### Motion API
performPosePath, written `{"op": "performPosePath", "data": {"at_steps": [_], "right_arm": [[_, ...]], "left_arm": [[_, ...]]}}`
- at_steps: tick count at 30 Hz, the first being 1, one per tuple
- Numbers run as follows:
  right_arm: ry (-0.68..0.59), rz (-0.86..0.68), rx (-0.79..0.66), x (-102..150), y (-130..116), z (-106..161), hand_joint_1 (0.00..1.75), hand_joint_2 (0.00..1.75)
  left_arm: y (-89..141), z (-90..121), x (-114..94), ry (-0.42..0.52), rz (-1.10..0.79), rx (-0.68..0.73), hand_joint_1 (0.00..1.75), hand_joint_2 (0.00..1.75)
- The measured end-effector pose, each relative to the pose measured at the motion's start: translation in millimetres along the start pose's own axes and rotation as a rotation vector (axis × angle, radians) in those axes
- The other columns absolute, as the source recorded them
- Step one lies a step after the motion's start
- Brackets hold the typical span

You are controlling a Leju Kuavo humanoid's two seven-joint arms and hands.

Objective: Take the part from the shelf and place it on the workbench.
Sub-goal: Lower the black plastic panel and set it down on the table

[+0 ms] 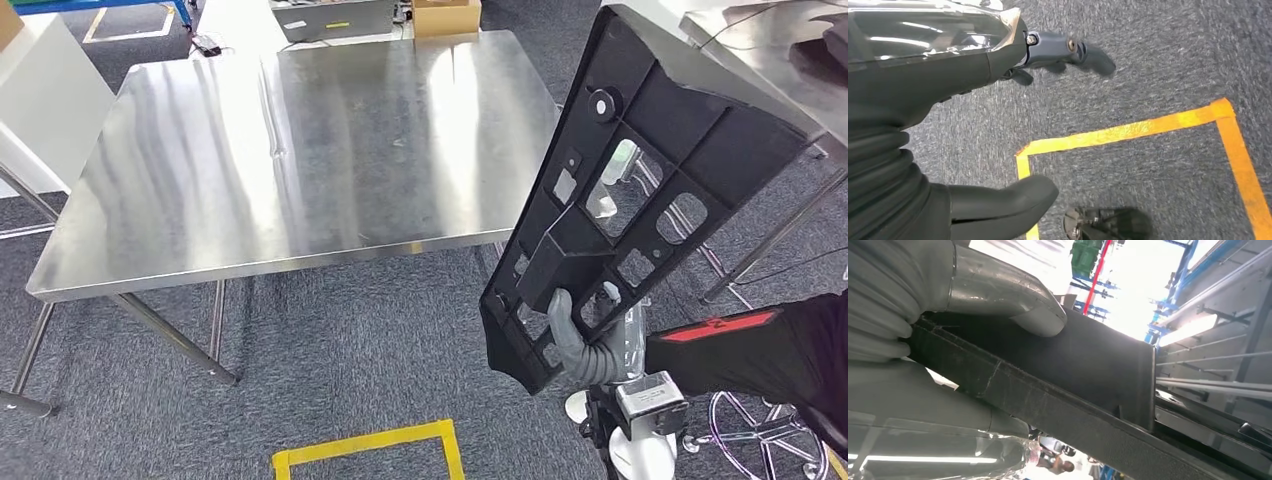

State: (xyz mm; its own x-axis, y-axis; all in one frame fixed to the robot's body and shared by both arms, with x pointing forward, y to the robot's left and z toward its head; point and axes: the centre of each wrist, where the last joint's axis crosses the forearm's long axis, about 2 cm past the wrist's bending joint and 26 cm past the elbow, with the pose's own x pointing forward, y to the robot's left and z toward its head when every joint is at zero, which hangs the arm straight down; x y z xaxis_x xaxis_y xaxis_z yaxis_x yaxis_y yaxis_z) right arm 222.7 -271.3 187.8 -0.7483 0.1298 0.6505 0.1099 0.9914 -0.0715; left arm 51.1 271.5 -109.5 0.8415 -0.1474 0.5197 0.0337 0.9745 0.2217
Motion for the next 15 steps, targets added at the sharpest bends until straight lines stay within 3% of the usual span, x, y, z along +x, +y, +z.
{"op": "performPosePath", "data": {"at_steps": [15], "right_arm": [[0.001,0.006,0.004,1.2,0.4,1.6,1.75,1.75]], "left_arm": [[-4.6,0.9,1.0,0.004,0.004,-0.013,0.00,1.75]]}}
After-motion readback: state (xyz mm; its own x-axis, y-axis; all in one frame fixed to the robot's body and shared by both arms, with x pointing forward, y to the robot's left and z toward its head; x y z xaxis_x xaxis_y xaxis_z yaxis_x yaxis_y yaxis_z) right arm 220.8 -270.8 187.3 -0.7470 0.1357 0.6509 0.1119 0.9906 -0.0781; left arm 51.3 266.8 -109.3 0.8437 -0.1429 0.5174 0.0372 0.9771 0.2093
